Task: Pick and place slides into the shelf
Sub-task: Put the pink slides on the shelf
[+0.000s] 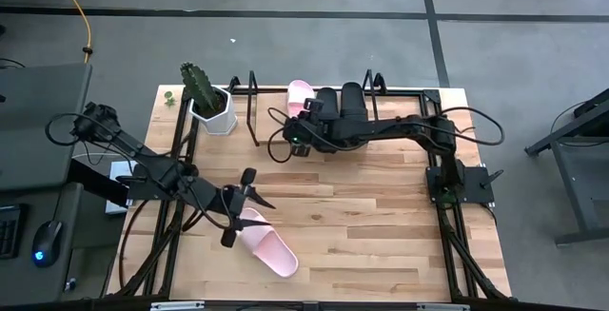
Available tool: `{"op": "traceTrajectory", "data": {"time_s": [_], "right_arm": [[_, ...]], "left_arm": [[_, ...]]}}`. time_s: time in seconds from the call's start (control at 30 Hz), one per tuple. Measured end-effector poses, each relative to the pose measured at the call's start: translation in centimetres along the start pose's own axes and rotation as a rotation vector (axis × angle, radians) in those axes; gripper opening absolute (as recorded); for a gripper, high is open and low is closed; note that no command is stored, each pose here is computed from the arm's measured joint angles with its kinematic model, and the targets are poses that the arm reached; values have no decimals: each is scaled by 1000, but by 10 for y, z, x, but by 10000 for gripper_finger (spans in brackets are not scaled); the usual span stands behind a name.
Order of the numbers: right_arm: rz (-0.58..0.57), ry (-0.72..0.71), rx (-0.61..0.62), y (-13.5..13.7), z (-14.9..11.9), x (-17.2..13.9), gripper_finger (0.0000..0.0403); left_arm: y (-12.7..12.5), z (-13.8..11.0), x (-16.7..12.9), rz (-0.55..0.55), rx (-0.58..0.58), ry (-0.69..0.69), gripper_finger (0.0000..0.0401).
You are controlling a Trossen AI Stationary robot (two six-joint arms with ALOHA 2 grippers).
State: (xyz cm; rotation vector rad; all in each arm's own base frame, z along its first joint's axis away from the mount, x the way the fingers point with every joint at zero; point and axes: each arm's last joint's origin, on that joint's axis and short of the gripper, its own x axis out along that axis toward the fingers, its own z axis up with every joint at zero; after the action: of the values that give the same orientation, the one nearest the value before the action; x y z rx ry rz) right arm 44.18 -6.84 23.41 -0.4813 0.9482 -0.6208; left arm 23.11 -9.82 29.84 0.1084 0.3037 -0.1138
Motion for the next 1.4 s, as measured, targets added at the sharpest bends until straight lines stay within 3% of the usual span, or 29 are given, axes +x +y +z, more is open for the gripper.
{"op": "traceTrajectory", "data": {"time_s": [0.47,1.03,1.4], "right_arm": [[146,71,-52,4,-8,-43,115],[263,-34,-119,49,-1,-107,115],[309,-94,-146,76,-2,-140,114]], "left_arm": [[7,-7,-18,44,-59,102,175],[9,-17,-21,90,-127,205,175],[11,-25,-23,151,-240,269,175]]}}
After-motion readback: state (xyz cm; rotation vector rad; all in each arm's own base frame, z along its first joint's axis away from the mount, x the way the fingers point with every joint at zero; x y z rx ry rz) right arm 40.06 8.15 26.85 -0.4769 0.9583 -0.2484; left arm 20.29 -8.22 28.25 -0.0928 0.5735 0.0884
